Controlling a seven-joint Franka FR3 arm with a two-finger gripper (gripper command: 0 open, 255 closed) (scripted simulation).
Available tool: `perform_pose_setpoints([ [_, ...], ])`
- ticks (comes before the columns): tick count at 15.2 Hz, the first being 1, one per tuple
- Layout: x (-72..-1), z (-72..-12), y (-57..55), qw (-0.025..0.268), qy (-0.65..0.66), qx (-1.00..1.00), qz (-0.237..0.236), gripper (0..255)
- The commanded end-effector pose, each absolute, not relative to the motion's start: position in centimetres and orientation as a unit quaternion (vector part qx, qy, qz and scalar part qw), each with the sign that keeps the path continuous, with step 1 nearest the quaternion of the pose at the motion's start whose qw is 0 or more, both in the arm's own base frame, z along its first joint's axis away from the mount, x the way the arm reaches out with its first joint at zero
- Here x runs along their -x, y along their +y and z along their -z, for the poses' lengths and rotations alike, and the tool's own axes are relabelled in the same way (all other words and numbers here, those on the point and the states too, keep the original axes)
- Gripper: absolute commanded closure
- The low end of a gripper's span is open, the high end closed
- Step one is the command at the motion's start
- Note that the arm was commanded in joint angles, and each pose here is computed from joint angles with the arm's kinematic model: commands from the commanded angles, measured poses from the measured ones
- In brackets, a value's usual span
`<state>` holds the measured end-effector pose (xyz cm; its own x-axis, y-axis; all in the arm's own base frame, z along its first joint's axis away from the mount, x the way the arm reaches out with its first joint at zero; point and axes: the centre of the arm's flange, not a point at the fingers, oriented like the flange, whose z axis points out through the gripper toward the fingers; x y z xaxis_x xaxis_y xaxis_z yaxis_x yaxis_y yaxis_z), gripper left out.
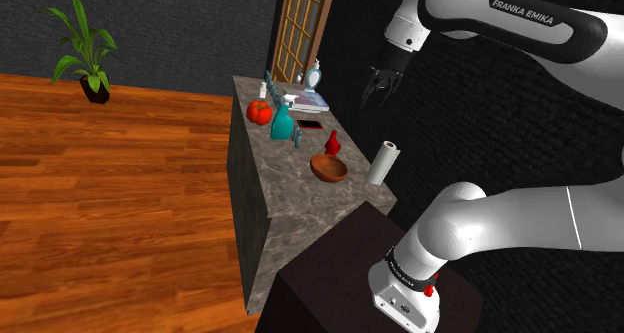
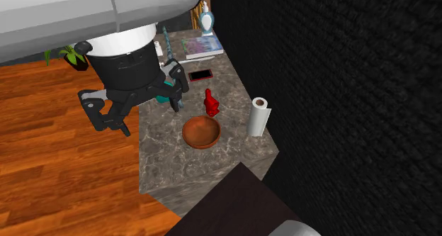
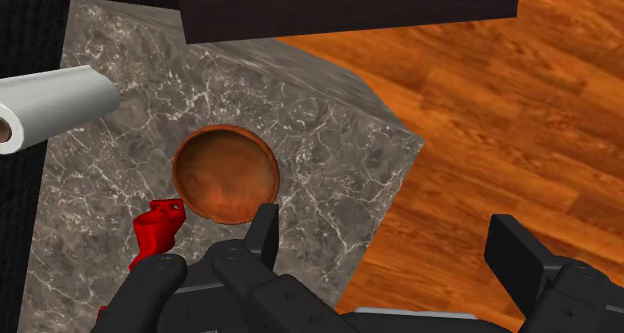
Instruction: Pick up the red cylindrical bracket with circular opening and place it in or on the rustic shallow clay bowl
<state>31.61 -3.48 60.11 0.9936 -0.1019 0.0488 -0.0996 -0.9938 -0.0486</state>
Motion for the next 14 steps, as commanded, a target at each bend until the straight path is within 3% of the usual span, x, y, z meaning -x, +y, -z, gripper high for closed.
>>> perform_pose_setpoints([
  [1,-31.6,-60.1,-3.5,0.023,0.050,0.998,0.026,0],
  [14,-39.5,-48.4,-13.1,0.013,0.084,0.996,0.019,0],
])
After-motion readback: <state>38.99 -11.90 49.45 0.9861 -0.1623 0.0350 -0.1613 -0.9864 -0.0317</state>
